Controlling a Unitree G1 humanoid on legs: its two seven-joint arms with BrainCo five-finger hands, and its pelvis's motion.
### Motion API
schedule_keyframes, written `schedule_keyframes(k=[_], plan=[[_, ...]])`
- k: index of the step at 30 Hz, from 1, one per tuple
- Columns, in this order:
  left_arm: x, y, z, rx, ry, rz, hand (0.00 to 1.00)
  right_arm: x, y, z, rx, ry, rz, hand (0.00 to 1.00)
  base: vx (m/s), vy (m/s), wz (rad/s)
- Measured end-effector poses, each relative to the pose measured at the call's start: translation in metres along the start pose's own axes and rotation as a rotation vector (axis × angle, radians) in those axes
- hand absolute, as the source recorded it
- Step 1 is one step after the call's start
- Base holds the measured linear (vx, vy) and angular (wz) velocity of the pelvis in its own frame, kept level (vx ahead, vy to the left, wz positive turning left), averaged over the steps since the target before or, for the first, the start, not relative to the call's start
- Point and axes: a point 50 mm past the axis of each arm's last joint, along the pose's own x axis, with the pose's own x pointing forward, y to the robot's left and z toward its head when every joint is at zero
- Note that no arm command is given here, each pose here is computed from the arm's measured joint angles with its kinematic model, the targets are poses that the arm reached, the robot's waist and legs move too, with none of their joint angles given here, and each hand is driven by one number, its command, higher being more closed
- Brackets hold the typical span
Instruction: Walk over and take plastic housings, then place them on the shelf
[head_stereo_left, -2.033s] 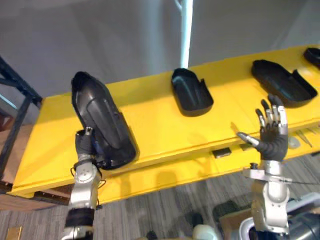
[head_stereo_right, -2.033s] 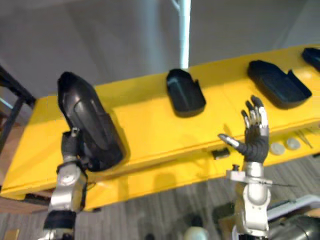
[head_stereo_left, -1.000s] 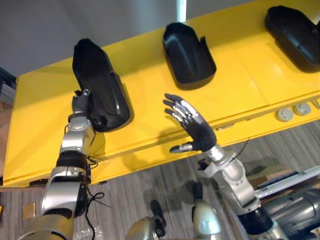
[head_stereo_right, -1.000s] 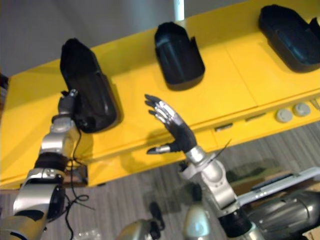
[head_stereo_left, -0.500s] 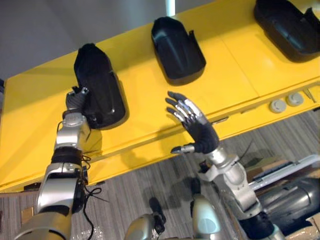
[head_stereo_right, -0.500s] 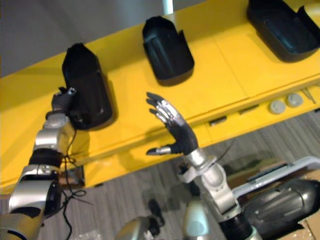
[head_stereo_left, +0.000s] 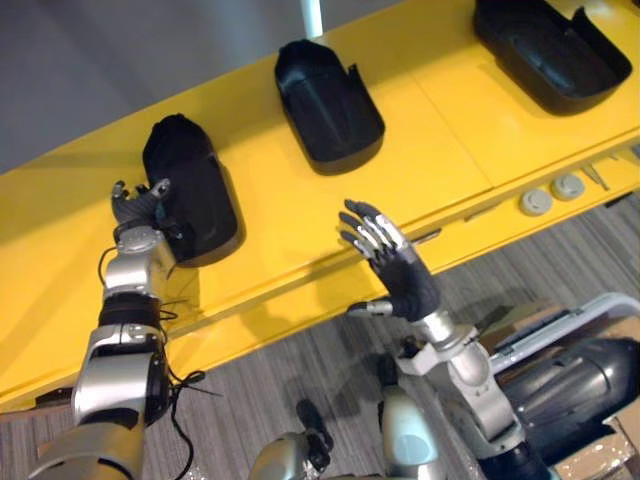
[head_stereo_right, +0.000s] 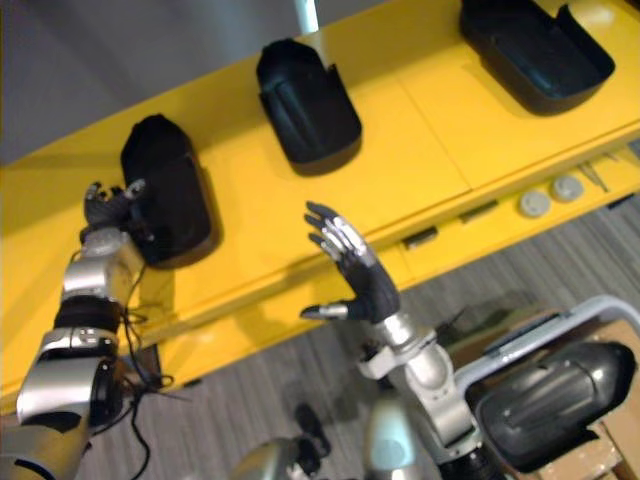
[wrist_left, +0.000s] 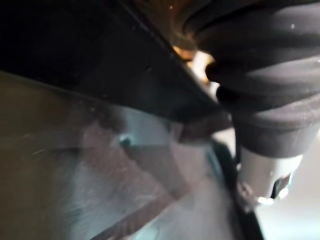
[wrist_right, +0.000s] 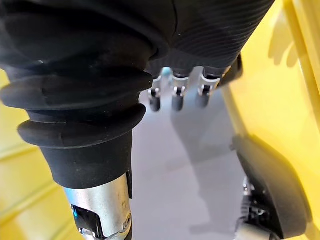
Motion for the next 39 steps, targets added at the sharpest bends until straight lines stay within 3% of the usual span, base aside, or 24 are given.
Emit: schedule_keyframes(k=[5, 10, 14, 20, 21, 24, 30, 39], plan=[[0.004, 0.018, 0.037, -0.073, -0.142, 0.207, 0.0, -0.008, 0.005, -0.003, 0.019, 0.006, 0.007, 0.0, 0.0, -0.003, -0.05], [-0.009, 0.033, 0.096, -0.086, -0.499, 0.353, 0.0, -0.019, 0.01, -0.004, 0.002, -0.002, 0.039, 0.0, 0.02, -0.014, -0.02], [-0.028, 0.03, 0.108, -0.092, -0.696, 0.353, 0.0, -0.018, 0.012, -0.011, -0.066, 0.016, 0.062, 0.0, 0.03, -0.012, 0.22], [-0.09, 0.041, 0.068, -0.2, -0.914, 0.191, 0.0, -0.008, 0.008, -0.028, -0.07, 0.073, 0.006, 0.0, -0.01, -0.003, 0.42], [-0.107, 0.046, 0.049, -0.229, -0.897, 0.162, 0.0, -0.007, 0.008, -0.032, -0.06, 0.092, -0.013, 1.0, -0.02, 0.004, 0.59], [-0.138, 0.068, -0.01, -0.253, -0.746, 0.184, 0.0, -0.007, 0.014, -0.045, -0.018, 0.145, -0.048, 1.0, -0.02, 0.009, 0.53], [-0.175, 0.107, -0.103, -0.11, -0.382, 0.348, 0.0, 0.002, 0.045, -0.058, 0.046, 0.155, -0.051, 1.0, -0.04, 0.011, 0.44], [-0.203, 0.142, -0.236, 0.182, 0.212, 0.234, 0.0, -0.002, 0.053, -0.105, 0.026, 0.362, -0.092, 1.0, 0.03, 0.01, 0.1]])
